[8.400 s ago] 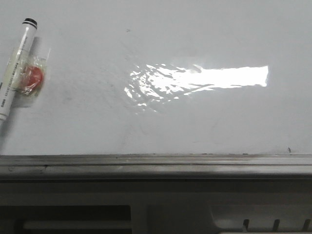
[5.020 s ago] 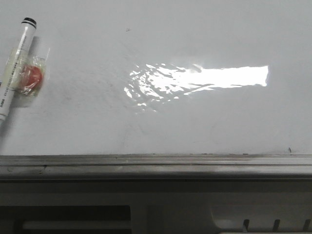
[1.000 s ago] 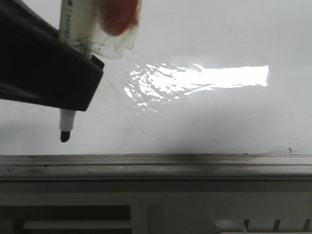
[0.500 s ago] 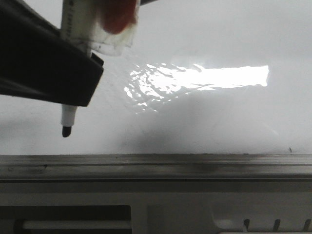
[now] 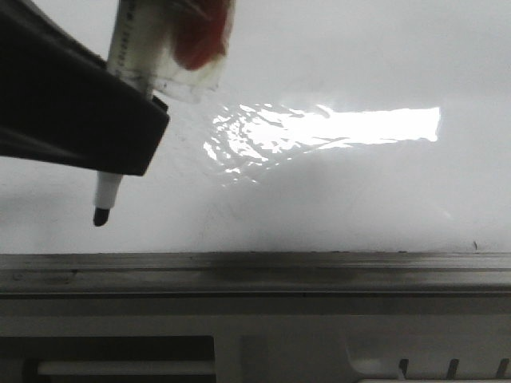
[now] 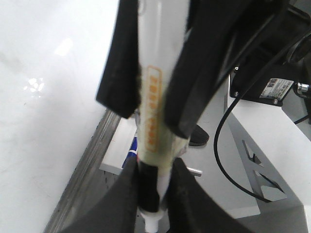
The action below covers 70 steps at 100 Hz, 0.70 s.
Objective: Write number 9 on whiteboard
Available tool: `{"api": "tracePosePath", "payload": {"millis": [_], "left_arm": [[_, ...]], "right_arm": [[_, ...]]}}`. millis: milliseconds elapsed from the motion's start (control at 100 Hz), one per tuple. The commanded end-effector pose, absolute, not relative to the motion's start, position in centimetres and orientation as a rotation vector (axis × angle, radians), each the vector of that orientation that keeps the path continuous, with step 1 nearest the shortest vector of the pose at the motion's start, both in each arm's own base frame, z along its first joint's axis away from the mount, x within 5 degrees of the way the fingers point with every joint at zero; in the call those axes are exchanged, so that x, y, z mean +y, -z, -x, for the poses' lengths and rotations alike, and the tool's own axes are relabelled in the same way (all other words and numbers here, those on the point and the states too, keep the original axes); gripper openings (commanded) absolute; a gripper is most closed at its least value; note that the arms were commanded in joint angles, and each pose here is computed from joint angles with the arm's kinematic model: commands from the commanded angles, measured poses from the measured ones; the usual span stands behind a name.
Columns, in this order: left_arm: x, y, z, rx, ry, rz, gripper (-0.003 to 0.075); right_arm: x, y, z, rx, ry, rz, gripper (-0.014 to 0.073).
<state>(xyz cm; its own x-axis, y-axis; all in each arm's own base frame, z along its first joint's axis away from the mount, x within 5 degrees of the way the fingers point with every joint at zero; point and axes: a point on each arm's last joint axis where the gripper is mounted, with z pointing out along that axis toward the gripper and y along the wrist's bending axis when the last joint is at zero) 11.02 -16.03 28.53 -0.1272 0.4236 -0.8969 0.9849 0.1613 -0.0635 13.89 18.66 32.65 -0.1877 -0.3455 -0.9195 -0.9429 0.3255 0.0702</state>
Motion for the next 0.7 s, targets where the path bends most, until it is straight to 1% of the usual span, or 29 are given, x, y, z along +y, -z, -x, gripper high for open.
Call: {"api": "tracePosePath", "payload": {"millis": [0,40,90,140,210,260,290,380,480,610,690], "left_arm": [[-16.3,-30.2,-10.5,1.613,1.012,-1.323,0.0015],[-16.2,-30.4,-10.5,1.616,1.013,-1.308,0.0057],[-16.0,-30.7,-10.2,1.618,1.021,-1.288,0.0139],[-15.7,-31.1,-10.0,1.615,1.027,-1.262,0.0254],[-15.0,-31.9,-9.5,1.605,1.034,-1.217,0.0384],[-14.4,-32.4,-9.1,1.592,1.022,-1.194,0.0435],[-14.0,-32.8,-8.8,1.586,1.014,-1.174,0.0445],[-12.5,-33.8,-8.0,1.555,0.961,-1.112,0.0438],[-10.9,-34.5,-7.6,1.564,0.897,-0.997,0.0435],[-9.5,-35.0,-7.3,1.567,0.81,-0.906,0.0377],[-9.1,-35.1,-7.3,1.566,0.785,-0.882,0.0339]], "right_arm": [[18.5,-34.0,-14.6,1.69,-0.823,1.079,-0.0062],[18.5,-33.9,-14.6,1.685,-0.804,1.097,-0.0062],[18.4,-33.9,-14.6,1.675,-0.78,1.118,-0.0062],[18.3,-34.0,-14.4,1.665,-0.77,1.135,-0.0062],[17.9,-34.2,-14.1,1.647,-0.753,1.158,-0.0062],[17.5,-34.5,-14.0,1.639,-0.729,1.166,-0.0062],[17.2,-34.6,-13.9,1.64,-0.714,1.169,-0.0062],[16.1,-34.8,-13.8,1.651,-0.637,1.182,-0.0062],[14.8,-34.8,-13.4,1.679,-0.575,1.227,-0.0062],[13.9,-34.8,-12.4,1.706,-0.578,1.295,-0.0062],[13.5,-35.1,-12.0,1.71,-0.587,1.282,-0.0062]]}}
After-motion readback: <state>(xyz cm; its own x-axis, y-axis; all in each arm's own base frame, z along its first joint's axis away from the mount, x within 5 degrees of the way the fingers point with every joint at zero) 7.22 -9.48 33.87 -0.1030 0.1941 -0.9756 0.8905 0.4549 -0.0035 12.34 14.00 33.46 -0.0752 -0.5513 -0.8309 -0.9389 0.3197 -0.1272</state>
